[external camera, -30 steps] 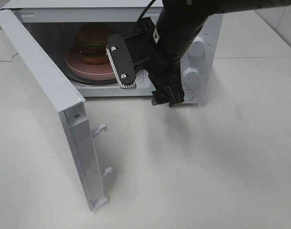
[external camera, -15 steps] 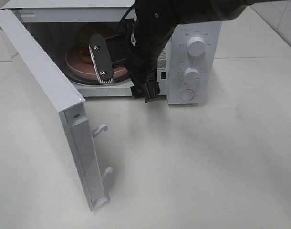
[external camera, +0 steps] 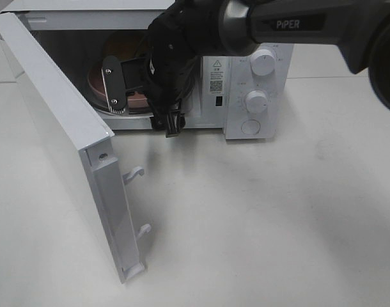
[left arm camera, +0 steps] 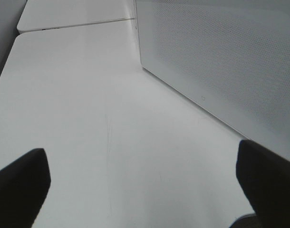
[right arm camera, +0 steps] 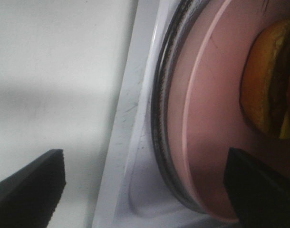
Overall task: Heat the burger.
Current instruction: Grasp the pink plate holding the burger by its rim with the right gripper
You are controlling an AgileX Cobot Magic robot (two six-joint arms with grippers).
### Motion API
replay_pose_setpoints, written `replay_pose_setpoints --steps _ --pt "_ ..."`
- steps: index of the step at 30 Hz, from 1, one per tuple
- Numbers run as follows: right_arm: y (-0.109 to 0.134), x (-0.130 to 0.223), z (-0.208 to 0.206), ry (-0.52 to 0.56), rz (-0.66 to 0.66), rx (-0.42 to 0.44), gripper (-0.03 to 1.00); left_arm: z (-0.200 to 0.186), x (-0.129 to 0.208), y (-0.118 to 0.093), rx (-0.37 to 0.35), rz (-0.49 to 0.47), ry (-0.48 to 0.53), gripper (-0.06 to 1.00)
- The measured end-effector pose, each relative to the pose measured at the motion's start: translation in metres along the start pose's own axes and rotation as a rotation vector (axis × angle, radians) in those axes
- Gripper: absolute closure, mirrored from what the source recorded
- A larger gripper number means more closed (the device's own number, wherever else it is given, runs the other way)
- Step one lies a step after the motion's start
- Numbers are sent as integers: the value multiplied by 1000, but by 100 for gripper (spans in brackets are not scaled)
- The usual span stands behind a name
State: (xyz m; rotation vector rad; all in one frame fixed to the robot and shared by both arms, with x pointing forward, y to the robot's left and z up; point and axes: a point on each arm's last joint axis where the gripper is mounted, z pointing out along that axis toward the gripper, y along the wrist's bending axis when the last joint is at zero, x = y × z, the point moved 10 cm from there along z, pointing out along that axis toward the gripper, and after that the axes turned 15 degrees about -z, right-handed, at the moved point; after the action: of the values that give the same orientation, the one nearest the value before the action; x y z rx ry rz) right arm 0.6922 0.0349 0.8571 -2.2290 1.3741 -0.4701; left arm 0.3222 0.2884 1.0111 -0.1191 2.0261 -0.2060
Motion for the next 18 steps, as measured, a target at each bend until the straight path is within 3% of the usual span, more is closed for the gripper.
replay_pose_setpoints --steps 6,12,14,15,17,18 --pt "-12 -3 21 -3 27 27 9 0 0 0 0 0 0 -4" --pt "-9 3 38 -5 60 12 14 0 0 0 0 0 0 -4" --pt "-6 8 43 -1 46 2 24 0 0 0 0 0 0 -4" --pt "-6 8 43 -1 46 2 24 0 0 0 0 0 0 -4" --pt "-5 8 44 -2 16 -1 40 0 0 0 0 0 0 -4" --pt "-5 8 44 -2 16 -1 40 0 0 0 0 0 0 -4"
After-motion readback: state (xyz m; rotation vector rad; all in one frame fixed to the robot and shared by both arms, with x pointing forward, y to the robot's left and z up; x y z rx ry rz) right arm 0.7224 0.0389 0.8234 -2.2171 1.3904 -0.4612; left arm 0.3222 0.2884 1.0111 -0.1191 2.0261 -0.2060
